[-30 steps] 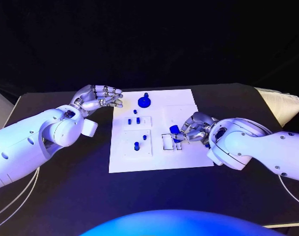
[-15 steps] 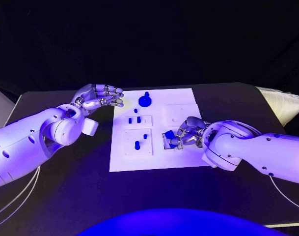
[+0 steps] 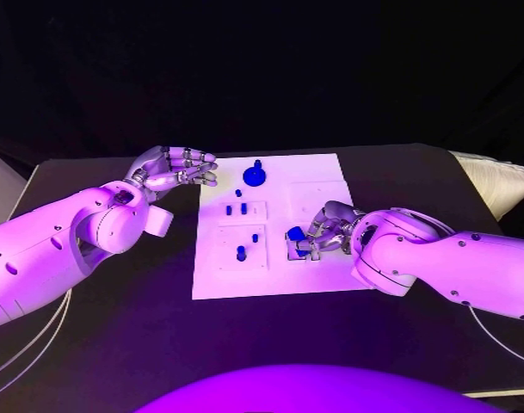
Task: Assemble the parts on the task board
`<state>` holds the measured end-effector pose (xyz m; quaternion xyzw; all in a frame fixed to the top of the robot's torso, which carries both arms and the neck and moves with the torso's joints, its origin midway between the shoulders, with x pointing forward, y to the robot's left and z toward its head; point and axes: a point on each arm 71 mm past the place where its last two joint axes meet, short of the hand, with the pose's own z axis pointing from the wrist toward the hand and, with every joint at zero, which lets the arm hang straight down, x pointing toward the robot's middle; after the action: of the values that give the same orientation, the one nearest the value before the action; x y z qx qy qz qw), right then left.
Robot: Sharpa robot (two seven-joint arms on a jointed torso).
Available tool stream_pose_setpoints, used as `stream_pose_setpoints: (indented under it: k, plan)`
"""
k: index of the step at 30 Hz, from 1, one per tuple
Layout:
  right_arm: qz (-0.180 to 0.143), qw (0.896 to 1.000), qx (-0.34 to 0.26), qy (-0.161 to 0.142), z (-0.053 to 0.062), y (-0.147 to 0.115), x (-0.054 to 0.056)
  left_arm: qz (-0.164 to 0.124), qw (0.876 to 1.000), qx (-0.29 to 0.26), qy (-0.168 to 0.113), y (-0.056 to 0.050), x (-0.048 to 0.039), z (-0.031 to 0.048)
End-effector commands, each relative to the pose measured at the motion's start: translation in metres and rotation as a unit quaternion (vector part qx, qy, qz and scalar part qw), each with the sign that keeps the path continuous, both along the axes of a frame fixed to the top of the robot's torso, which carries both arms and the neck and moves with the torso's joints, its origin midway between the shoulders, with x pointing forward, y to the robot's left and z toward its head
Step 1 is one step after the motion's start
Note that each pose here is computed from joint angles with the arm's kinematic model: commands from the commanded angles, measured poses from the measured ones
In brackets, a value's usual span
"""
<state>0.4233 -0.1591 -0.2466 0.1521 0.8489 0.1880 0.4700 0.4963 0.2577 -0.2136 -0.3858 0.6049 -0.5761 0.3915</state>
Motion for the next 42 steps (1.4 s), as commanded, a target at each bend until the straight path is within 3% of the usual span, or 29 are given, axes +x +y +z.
stream_pose_setpoints:
  k: [1,10,23,42]
  plan:
    - [0.011,1.000,-0.025,-0.002,-0.003,-0.002,0.002,-0.006,1.000,-0.003,-0.001,-0.002,-0.0004,0.0006]
    - [0.028,0.999,-0.037,0.015,-0.009,0.001,0.000,-0.006,1.000,-0.002,0.000,-0.001,-0.0006,0.0007]
    - [0.020,0.999,-0.029,-0.028,-0.005,0.002,0.001,-0.006,1.000,-0.003,0.001,-0.002,-0.0008,0.0007]
    - [0.037,0.997,-0.003,-0.064,0.001,-0.003,-0.006,-0.006,1.000,-0.002,0.001,0.000,-0.0009,0.0007]
